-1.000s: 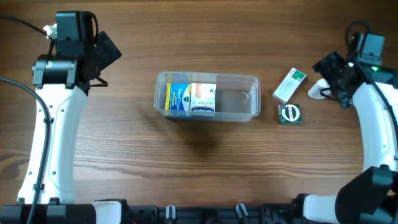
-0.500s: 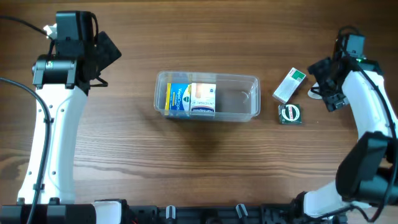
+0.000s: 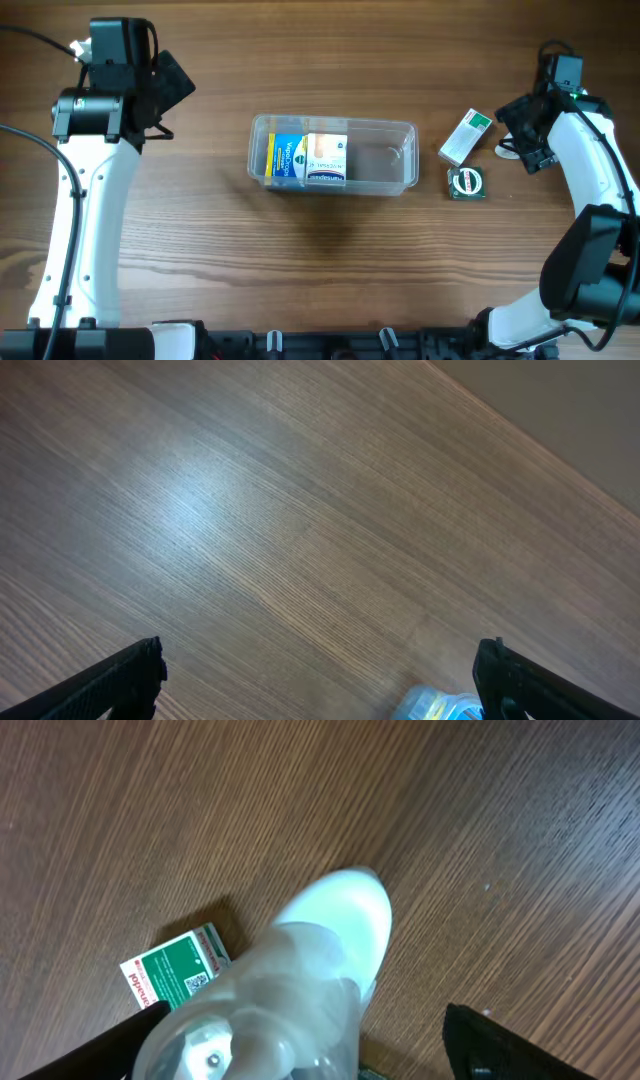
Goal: Pack container
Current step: 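Lower the right gripper over the white spray bottle and grasp it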
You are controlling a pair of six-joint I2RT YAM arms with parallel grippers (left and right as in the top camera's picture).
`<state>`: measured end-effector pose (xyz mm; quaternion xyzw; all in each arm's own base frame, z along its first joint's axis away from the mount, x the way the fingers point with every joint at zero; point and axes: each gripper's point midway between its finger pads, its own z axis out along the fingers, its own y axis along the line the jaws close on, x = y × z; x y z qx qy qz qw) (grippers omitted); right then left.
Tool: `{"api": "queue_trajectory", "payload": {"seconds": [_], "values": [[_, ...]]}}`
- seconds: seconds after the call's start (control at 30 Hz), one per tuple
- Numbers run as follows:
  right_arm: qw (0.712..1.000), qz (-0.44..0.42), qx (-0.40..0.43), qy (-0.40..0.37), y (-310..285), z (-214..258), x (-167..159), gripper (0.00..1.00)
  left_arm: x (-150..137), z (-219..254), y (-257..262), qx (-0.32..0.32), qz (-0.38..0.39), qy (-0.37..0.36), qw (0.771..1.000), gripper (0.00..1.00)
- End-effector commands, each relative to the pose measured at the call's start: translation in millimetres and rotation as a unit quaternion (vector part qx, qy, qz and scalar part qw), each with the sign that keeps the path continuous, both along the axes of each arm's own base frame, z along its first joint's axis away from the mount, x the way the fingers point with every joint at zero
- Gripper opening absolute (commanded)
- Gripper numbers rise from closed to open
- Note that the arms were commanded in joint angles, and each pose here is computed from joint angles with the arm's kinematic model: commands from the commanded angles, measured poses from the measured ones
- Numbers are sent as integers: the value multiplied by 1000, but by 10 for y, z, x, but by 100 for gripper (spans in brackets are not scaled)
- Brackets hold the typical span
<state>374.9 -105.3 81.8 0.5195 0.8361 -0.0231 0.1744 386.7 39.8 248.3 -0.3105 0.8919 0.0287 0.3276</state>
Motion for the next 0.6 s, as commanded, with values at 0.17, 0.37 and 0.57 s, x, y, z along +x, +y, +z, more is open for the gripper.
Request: {"api": "queue_trajectory", "payload": {"seconds": [0.17,0.37,0.57], "values": [[1000,6,-15,17,-49,-108,13,74,11,17,48,7,7,-2,1000,100],[1000,6,-16,14,-57,-130,47,62,11,17,48,7,7,-2,1000,100],[999,31,-24,17,-59,-126,61,38,11,17,48,7,7,-2,1000,100]]}}
